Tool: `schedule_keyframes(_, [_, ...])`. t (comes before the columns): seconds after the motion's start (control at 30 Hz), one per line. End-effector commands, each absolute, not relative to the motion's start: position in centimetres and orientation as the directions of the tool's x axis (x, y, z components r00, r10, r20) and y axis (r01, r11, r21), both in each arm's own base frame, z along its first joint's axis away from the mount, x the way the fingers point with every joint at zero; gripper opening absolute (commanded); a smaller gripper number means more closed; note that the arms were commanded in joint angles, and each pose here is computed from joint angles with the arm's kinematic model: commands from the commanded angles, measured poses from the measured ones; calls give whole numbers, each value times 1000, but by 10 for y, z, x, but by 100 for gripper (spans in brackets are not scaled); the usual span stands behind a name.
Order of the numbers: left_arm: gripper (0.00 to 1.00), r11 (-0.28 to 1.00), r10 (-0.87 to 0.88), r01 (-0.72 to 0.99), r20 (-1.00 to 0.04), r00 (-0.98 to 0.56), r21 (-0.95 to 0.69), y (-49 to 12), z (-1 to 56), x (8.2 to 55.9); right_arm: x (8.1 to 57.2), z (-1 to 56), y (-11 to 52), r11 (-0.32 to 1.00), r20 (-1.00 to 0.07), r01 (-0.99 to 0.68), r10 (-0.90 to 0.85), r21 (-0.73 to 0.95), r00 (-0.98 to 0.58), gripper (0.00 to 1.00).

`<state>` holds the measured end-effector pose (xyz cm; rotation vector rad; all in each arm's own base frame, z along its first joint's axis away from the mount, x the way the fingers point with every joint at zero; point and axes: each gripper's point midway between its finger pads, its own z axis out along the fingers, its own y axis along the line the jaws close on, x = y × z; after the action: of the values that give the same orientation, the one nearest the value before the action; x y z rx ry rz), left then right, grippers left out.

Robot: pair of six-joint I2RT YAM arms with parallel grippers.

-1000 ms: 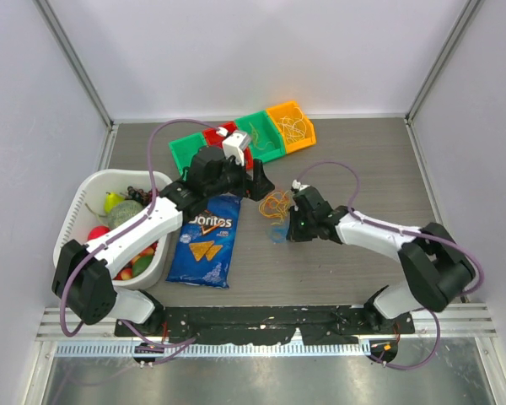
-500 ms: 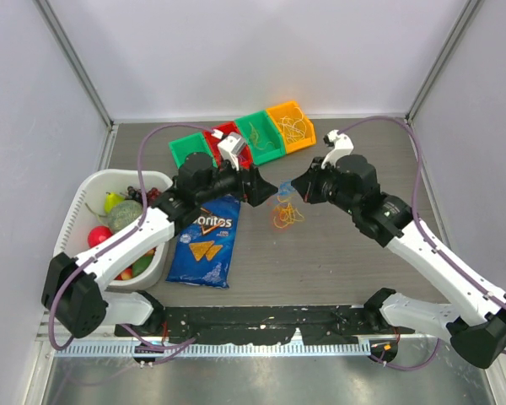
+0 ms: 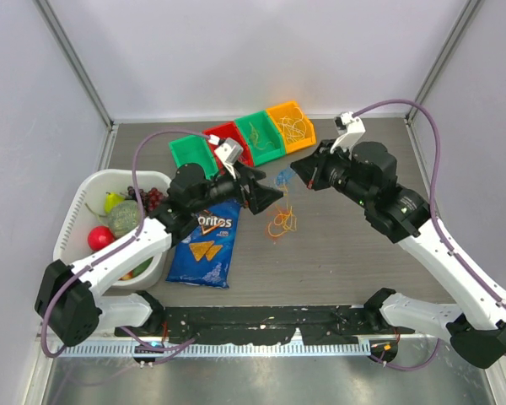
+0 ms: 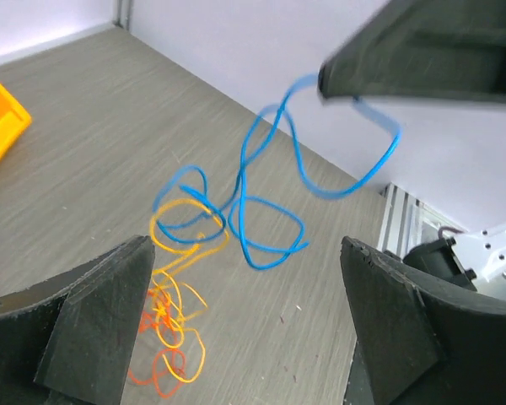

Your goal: Untangle the cables

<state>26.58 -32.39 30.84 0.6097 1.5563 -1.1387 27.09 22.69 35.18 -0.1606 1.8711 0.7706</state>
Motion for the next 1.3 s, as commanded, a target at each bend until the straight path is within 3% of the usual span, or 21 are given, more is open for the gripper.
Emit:
schedule_keyframes(0.0, [96, 355, -210, 886, -949, -236, -299, -338, 315, 252, 261, 423, 235, 685, -877, -549, 346, 479, -333, 1])
schedule_keyframes(0.23, [93, 482, -307, 869, -950, 49, -111, -326, 314, 236, 251, 462, 237, 627, -866, -600, 397, 498, -304, 1])
schedule_keyframes(0.4, [89, 569, -250, 815, -967, 50, -105, -338, 300, 262, 241, 478, 239, 590, -865, -638, 405, 495, -297, 1])
schedule_keyframes(0.63, [85, 678, -306, 721, -946, 102, -142, -340, 311, 294, 232, 485, 240, 554, -856, -659, 413, 508, -312, 1])
schedule_keyframes(0.7, [77, 703, -317, 695, -940, 123, -147, -340, 309, 303, 229, 486, 241, 544, -855, -667, 412, 509, -316, 1])
schedule_keyframes(0.8, [56, 710, -301, 689, -947, 112, -145, -350, 300, 313, 224, 491, 240, 525, -848, -675, 422, 518, -322, 1])
schedule_keyframes(0.9, [25, 707, -279, 693, -956, 90, -141, -362, 282, 320, 219, 501, 240, 505, -843, -689, 433, 519, -318, 1])
schedule_keyframes(0.93, [6, 705, -268, 695, -960, 77, -141, -364, 275, 321, 217, 507, 237, 503, -843, -694, 442, 516, -306, 1])
schedule_keyframes(0.97, [0, 712, -257, 685, -965, 49, -155, -366, 263, 323, 217, 511, 236, 506, -844, -694, 448, 512, -295, 1])
schedule_keyframes(1.27, [0, 682, -300, 647, -937, -178, -341, -357, 163, 304, 206, 590, 200, 569, -850, -710, 521, 416, -80, 1])
